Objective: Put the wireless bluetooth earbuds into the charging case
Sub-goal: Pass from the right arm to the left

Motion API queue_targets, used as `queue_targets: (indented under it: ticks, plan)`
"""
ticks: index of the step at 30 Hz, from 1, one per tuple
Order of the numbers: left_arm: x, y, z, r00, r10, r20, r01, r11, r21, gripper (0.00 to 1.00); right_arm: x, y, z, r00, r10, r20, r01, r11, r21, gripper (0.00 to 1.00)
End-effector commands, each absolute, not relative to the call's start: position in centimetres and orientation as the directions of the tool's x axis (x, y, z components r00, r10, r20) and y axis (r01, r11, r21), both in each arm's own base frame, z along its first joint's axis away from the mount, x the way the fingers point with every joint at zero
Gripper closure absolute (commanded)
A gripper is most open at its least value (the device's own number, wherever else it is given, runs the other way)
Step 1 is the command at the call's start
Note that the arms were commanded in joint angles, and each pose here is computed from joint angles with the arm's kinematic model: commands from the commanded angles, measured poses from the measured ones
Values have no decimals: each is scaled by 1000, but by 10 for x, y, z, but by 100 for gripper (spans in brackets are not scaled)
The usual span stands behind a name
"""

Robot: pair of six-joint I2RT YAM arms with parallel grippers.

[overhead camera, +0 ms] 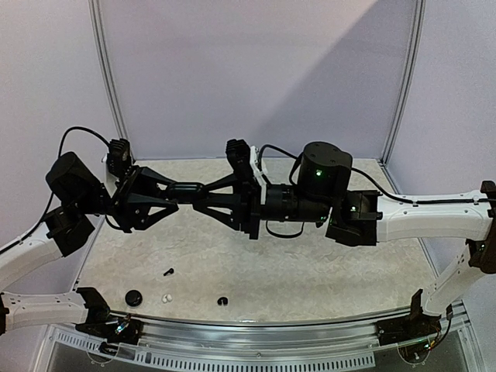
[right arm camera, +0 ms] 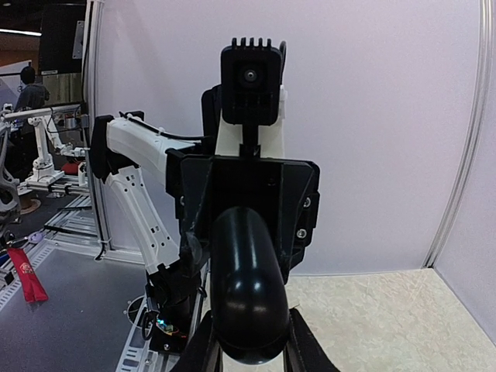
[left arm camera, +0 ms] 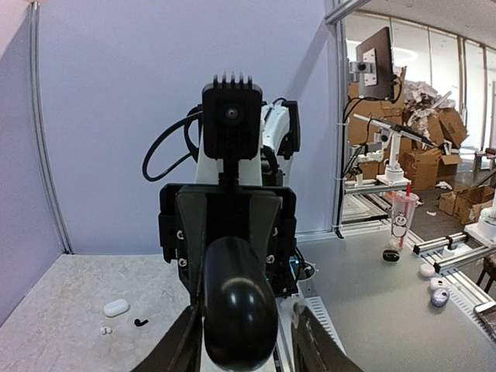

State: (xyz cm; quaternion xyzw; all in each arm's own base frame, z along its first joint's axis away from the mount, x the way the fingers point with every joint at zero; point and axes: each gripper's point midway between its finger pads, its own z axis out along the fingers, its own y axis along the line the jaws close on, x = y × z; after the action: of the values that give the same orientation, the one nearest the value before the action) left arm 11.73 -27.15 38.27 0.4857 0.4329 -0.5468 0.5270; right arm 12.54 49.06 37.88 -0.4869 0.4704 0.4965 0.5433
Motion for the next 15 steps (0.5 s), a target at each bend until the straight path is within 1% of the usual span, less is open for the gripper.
queue_targets:
  ticks: [1,4,10,13,15]
  plan:
    - [119,-276,374,-19,-147,-989,997,-74,-8,59,130,493,395,86,124,-989,-996,50,-80,100]
    - [119,-277,370,-43,-135,-990,996,-81,-32,57,130,492,397,93,128,-987,-995,53,-87,100]
    - [123,-280,363,-70,-119,-990,995,-82,-60,58,130,491,395,99,121,-988,-994,54,-93,100]
    - [126,-280,367,-60,-130,-990,997,-65,-51,65,130,492,392,101,108,-989,-994,55,-95,100]
    - [126,-280,370,-53,-134,-990,997,-65,-44,67,130,492,390,98,101,-990,-994,56,-93,100]
